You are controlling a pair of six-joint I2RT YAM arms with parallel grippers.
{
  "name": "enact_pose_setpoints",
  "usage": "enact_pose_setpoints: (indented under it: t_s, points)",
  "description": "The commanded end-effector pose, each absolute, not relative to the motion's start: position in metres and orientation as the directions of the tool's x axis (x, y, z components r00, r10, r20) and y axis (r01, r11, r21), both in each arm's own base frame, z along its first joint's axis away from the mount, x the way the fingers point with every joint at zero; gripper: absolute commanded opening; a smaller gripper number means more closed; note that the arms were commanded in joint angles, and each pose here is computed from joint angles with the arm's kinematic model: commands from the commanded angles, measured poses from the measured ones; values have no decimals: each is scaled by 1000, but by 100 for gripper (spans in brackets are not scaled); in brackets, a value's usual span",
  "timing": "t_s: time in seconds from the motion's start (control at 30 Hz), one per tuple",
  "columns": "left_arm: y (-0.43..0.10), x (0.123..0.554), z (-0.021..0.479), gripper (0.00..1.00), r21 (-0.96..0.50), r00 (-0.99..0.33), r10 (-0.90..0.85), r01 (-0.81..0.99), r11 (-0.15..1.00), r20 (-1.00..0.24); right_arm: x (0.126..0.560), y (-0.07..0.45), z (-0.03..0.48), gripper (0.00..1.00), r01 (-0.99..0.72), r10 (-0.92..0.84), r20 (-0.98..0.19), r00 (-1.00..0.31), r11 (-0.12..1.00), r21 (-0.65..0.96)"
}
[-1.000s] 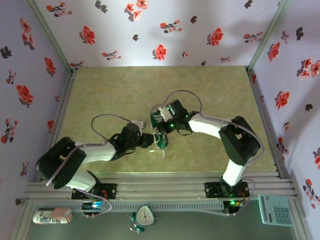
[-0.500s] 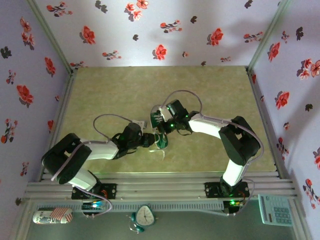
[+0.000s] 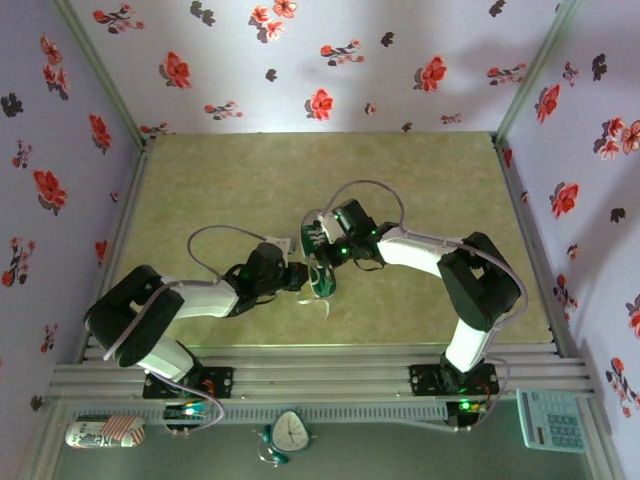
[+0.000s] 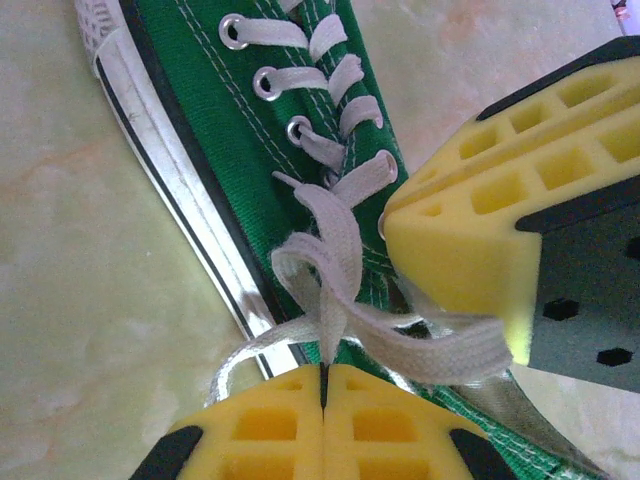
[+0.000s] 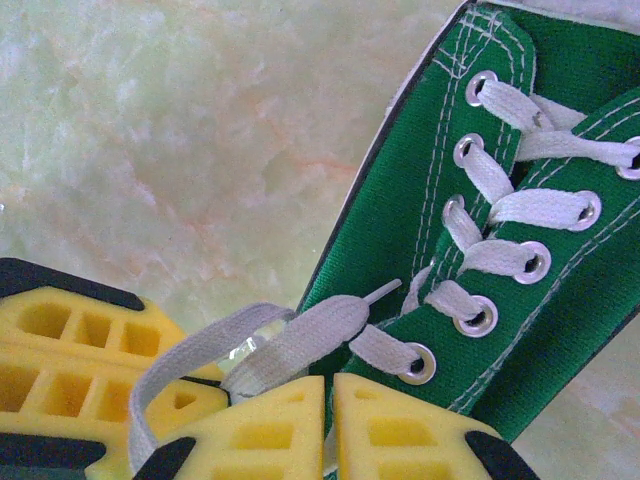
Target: Tie the shoes
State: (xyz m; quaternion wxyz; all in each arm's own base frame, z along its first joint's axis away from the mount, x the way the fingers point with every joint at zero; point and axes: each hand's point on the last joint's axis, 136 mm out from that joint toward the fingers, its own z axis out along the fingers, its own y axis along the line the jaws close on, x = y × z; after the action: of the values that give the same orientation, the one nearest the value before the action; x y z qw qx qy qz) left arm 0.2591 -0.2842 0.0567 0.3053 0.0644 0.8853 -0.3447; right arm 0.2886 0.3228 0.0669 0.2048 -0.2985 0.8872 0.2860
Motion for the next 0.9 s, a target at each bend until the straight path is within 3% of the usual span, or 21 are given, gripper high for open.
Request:
enact_pose_setpoints:
  t_s: [0.0,0.5,0.87]
  points:
    - [-291,268,73,0,-546,-767,-88,366,753,-635,286,322,67,13,-649,-416,-535,-736,659,380]
    - [-284,291,74,0,-528,-755,-154,282,801,-637,286,322,68,12,-651,-420,-533,-735,658,378]
    - [-279,290,70,29,-554,-758,-192,255,793,-624,284,320,65,12,-650,-423,-529,-735,661,374]
